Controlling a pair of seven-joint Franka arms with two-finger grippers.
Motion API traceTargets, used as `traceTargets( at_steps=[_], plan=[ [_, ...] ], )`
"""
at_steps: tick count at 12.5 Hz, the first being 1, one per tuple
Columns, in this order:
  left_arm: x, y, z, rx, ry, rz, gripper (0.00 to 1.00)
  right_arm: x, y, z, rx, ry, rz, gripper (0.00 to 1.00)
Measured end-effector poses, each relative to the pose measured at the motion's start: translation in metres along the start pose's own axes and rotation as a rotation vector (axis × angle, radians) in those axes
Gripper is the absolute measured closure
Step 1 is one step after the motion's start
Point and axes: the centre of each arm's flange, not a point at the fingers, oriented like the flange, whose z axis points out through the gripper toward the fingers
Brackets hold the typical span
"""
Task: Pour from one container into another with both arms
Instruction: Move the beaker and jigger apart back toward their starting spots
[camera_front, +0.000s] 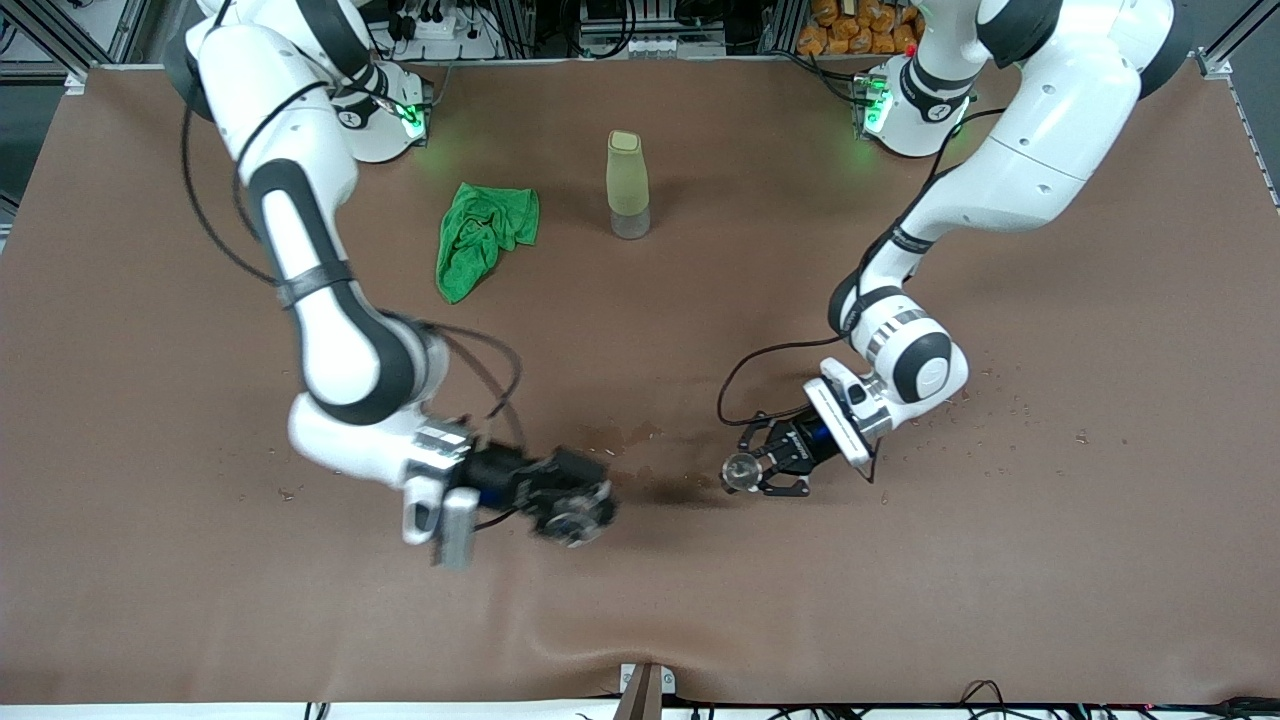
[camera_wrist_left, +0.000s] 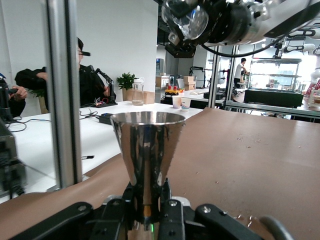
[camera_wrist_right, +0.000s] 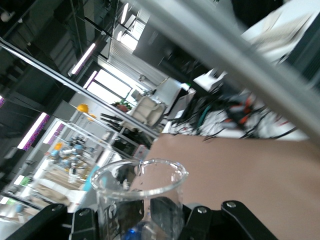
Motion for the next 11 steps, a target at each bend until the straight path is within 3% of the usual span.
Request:
traceTargets(
  at_steps=[3,5,8,11],
  plan=[
    [-0.016,-0.023,-0.042,-0.043,0.009,0.025,0.79,0.04,0.062,-0.103,-0.051,0.028,-0.183,0.85],
    [-0.027,-0.039,-0.078,-0.082,0.019,0.042,0.79,0.048,0.116,-0.19,-0.123,0.012,-0.305,0.85],
    [-0.042,-0.059,-0.137,-0.152,0.024,0.072,0.79,0.021,0.189,-0.316,-0.168,-0.027,-0.441,0.85],
    [-0.055,-0.074,-0.192,-0.206,0.006,0.097,0.79,-0.046,0.248,-0.418,-0.197,-0.065,-0.575,0.85]
  ],
)
